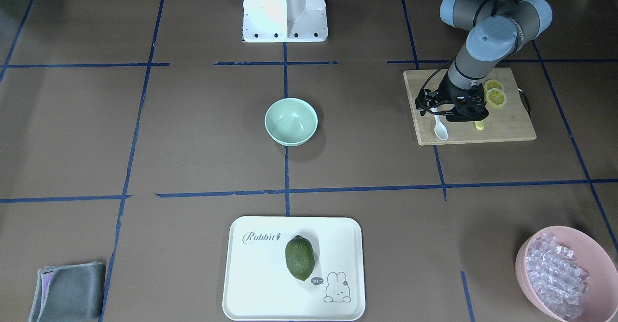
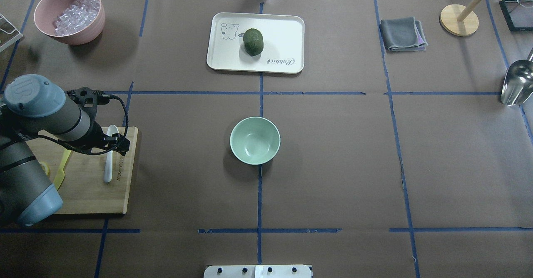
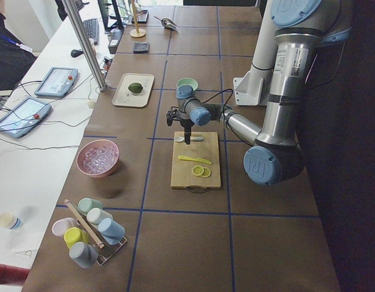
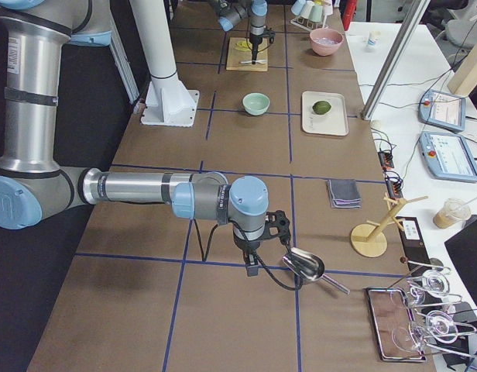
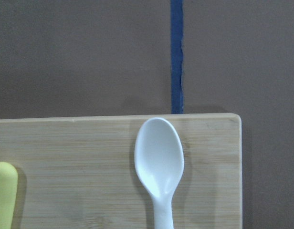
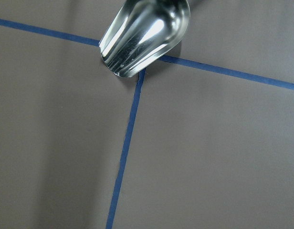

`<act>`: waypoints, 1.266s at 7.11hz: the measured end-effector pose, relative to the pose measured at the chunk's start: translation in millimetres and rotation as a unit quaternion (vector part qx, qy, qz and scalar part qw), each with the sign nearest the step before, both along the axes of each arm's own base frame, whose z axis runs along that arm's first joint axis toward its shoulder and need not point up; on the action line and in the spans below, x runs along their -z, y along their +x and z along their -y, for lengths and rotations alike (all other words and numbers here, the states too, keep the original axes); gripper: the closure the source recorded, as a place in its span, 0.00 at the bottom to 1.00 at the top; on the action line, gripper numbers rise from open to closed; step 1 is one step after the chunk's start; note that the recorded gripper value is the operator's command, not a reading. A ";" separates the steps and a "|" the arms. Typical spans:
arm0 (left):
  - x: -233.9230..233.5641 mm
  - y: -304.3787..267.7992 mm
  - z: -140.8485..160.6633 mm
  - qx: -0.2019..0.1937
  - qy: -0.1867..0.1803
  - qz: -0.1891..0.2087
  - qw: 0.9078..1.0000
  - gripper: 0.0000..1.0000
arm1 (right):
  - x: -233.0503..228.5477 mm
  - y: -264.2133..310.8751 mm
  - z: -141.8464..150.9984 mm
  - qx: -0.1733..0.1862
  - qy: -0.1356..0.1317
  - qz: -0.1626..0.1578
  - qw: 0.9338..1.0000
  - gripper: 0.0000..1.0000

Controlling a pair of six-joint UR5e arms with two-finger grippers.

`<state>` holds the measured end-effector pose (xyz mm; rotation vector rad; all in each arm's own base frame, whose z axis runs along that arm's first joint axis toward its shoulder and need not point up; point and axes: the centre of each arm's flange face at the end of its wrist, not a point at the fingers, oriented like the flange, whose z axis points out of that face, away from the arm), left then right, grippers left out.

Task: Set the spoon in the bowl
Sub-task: 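Lower the left gripper and close it on the white spoon handle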

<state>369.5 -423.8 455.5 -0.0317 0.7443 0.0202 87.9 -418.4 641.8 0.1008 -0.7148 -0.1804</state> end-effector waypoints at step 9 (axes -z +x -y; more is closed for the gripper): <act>-0.9 13.3 -19.2 -0.023 -0.006 0.001 1.000 0.34 | -0.6 0.0 -1.5 0.002 0.001 -0.001 1.000 0.00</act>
